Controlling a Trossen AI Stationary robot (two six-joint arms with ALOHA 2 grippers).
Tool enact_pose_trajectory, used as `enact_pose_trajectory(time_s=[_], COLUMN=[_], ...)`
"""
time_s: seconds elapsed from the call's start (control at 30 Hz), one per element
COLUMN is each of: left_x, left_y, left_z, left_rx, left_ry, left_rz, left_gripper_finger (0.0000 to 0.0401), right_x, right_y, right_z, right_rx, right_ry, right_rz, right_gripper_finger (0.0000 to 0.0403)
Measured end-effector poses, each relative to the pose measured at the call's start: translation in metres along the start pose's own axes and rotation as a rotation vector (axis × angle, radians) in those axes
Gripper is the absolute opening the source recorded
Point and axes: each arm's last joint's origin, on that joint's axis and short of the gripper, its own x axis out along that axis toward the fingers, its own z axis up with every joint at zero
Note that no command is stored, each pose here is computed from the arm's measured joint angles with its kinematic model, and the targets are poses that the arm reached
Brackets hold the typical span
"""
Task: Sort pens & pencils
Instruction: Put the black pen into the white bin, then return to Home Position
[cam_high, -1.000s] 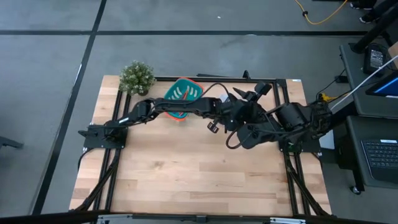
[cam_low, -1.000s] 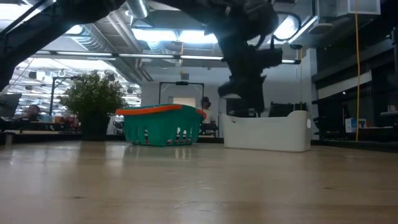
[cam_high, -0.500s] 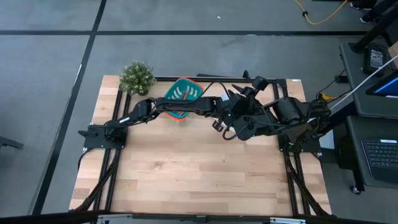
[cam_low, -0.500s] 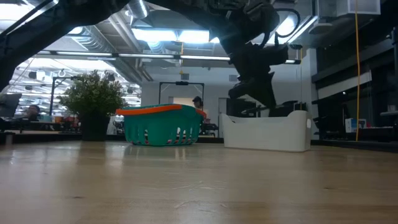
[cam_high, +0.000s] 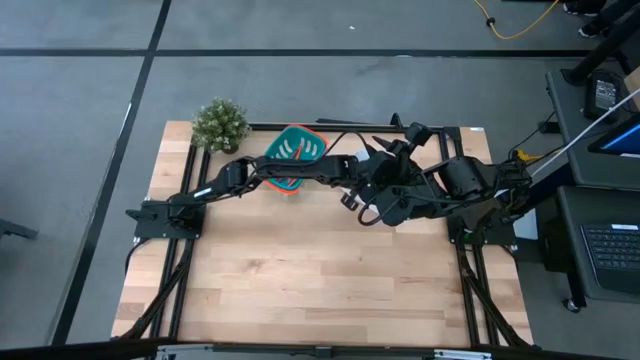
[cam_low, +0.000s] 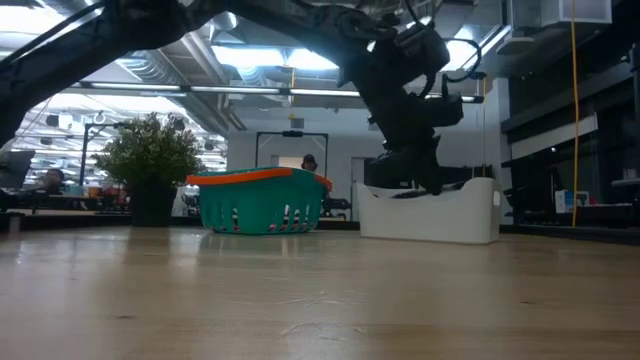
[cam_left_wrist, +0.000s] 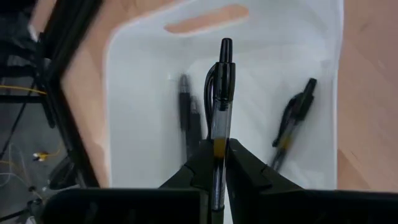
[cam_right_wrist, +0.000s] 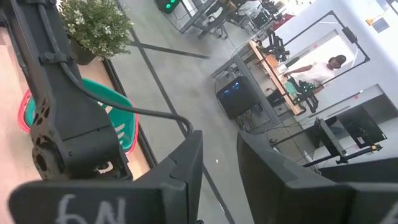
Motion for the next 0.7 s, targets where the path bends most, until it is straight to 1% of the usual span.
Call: enact_pose_trajectory(time_s=[0.1, 0.2, 0.47, 0.6, 0.7], left_x=[0.0032, 0.0024, 0.0021, 0.0018, 0.0014], left_y=[-0.0025, -0.0019, -0.0027, -0.0035, -0.0031], left_z=[-0.0014, -0.0007, 0.0002, 0.0019, 0.0015], left_rx=[0.002, -0.022, -0.046, -0.050, -0.062], left_ry=[0.013, 0.003, 0.004, 0.009, 0.066], left_rz=[-0.012, -0.012, -0.012, -0.002, 0.046], left_gripper_finger=[0.0016, 0.0022, 0.0069, 0.0087, 0.0092], right_x=[0.0000, 0.0000, 0.0000, 0.0000, 0.0000], right_y=[0.0000, 0.0001, 0.0000, 0.0001, 0.0001], right_z=[0.0000, 0.0000, 0.0000, 0.0000, 0.0000], right_rx=[-0.001, -0.003, -0.001, -0.001, -0.001], right_ry=[0.000, 0.000, 0.000, 0.000, 0.000], right_rz=[0.000, 0.000, 0.001, 0.001, 0.001], right_gripper_finger=[0.0101, 0.0101, 0.0101, 0.0101, 0.0101])
